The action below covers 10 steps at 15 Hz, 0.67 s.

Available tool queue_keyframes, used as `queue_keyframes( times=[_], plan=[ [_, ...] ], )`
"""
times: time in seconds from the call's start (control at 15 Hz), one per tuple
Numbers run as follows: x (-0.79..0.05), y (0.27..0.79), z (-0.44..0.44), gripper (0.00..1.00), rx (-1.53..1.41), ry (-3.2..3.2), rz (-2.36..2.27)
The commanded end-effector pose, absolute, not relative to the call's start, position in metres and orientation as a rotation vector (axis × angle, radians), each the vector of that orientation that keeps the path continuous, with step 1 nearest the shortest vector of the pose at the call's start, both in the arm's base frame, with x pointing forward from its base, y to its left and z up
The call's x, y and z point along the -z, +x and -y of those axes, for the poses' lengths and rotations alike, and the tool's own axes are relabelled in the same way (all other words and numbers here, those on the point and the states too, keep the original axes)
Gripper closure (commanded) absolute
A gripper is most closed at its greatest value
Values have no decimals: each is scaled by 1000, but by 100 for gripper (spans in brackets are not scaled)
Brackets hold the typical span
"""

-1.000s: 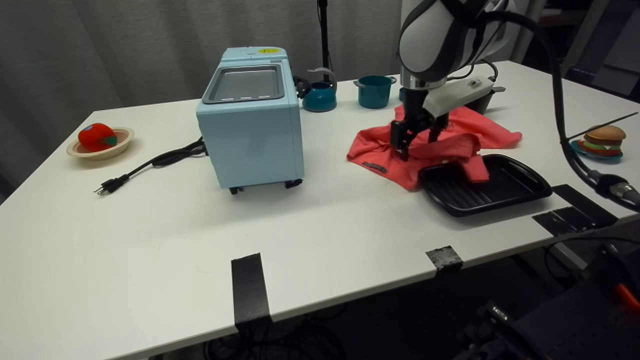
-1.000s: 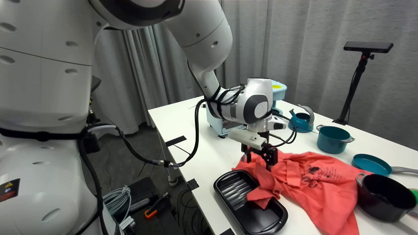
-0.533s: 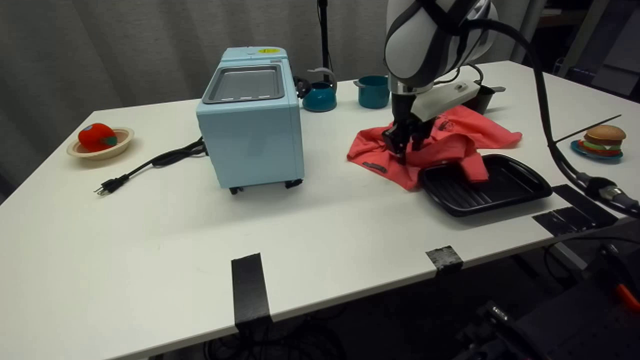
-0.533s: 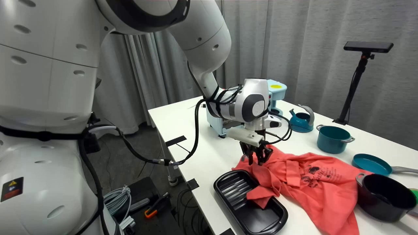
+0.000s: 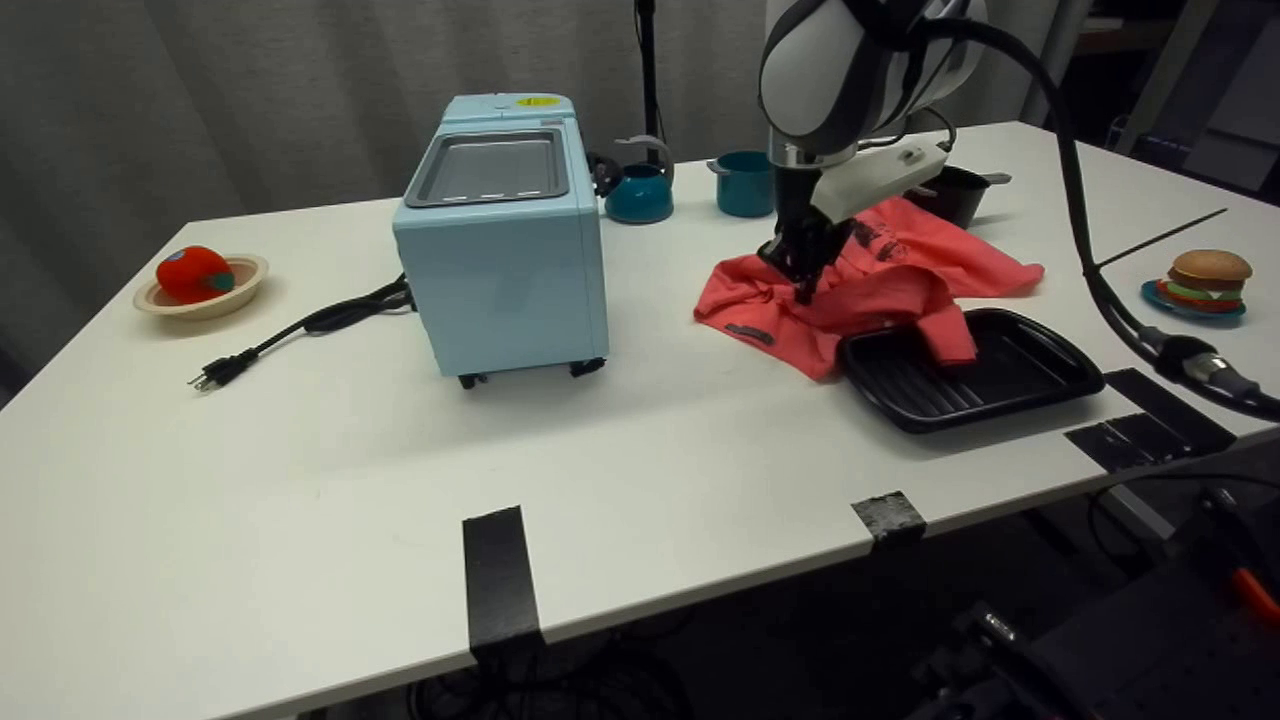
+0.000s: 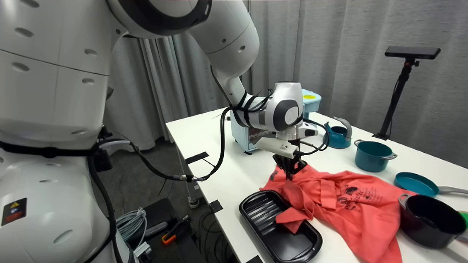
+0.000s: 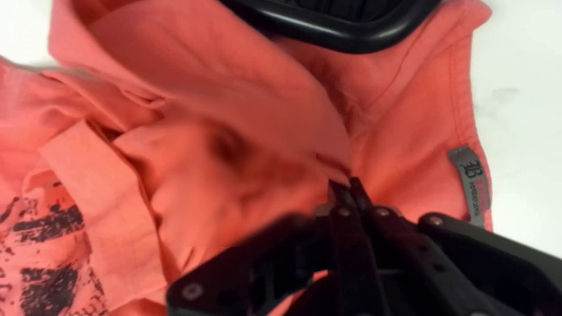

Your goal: Unfold the peach shirt on the table.

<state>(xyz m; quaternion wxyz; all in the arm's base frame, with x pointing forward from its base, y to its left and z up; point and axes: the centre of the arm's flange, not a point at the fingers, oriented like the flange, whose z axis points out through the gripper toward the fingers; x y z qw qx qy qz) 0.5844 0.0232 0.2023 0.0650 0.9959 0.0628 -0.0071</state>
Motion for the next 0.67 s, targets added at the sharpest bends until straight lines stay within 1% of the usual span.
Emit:
queue_keyframes(
  times=[0.0,0.13,0.6],
  plan=[
    [-224,602,-25,100,-74,2987,-171],
    [-241,619,-29,100,-181,2985,-150],
    [-314,677,-62,100,-703,2949,3]
  ],
)
